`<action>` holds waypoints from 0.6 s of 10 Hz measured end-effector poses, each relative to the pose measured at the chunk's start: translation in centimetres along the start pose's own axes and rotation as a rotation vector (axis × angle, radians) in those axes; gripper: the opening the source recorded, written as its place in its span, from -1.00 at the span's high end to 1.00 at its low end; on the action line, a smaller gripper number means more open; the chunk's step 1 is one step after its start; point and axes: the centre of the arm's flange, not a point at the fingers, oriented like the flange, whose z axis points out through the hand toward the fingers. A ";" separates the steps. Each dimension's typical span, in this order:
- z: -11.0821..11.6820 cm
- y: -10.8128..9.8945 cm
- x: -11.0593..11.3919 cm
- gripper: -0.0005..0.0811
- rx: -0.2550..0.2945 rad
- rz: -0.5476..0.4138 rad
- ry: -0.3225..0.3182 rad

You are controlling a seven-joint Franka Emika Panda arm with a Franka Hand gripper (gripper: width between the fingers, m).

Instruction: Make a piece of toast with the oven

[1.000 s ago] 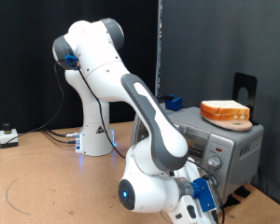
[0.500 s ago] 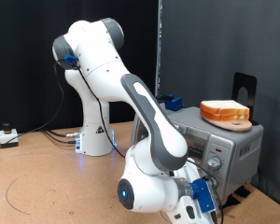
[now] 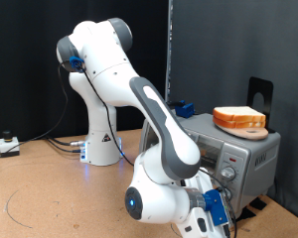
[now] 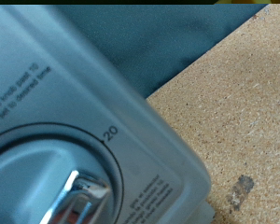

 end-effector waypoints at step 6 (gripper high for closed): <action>0.0 -0.2 0.2 -0.96 0.000 -0.162 0.005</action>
